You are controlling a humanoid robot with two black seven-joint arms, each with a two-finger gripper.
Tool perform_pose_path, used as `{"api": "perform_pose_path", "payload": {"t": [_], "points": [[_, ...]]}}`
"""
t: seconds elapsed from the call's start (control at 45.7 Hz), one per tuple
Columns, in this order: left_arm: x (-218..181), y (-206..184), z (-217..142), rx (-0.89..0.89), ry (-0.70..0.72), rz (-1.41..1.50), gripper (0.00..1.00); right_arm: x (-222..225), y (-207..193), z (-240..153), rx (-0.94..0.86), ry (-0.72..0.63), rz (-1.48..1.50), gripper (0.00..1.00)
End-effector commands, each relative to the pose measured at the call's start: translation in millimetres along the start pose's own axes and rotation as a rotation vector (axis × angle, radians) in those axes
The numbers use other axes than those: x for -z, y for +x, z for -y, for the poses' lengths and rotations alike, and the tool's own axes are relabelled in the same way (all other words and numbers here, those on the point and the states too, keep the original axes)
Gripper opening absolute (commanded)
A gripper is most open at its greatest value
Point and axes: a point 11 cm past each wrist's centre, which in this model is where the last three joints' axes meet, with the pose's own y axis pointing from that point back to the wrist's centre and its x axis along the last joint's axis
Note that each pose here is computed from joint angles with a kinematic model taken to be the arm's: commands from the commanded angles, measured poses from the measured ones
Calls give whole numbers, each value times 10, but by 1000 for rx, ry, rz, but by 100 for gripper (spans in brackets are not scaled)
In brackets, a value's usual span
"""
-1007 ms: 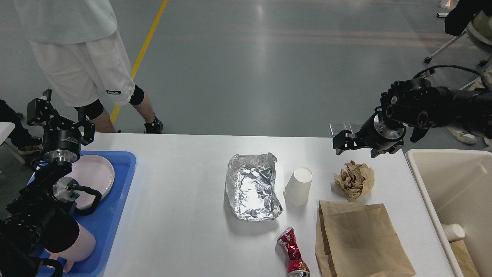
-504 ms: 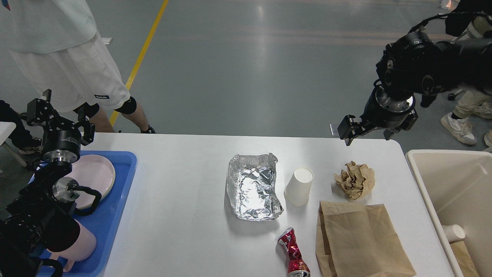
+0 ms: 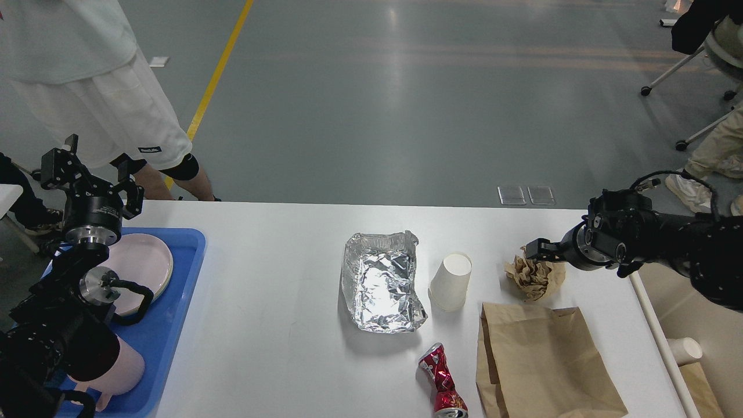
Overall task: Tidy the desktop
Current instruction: 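Move the right gripper over the crumpled brown paper and grasp it, then carry the crumpled paper with the right gripper into the white bin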
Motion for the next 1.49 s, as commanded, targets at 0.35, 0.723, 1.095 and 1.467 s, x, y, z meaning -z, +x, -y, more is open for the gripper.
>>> {"api": "perform_pose_path", "payload": {"t": [0.35, 0.723, 1.095, 1.467], "points": [[4, -3, -1, 0, 1, -1, 97, -24, -234, 308, -113, 11, 66, 87], [4, -3, -1, 0, 1, -1, 97, -3, -396, 388, -99, 29, 96, 0], [4, -3, -1, 0, 1, -1, 97, -117, 167, -321, -61, 138, 206, 0], [-3, 2, 1, 0, 0, 1, 97, -295, 1131, -1809, -76, 303, 250, 0]]}}
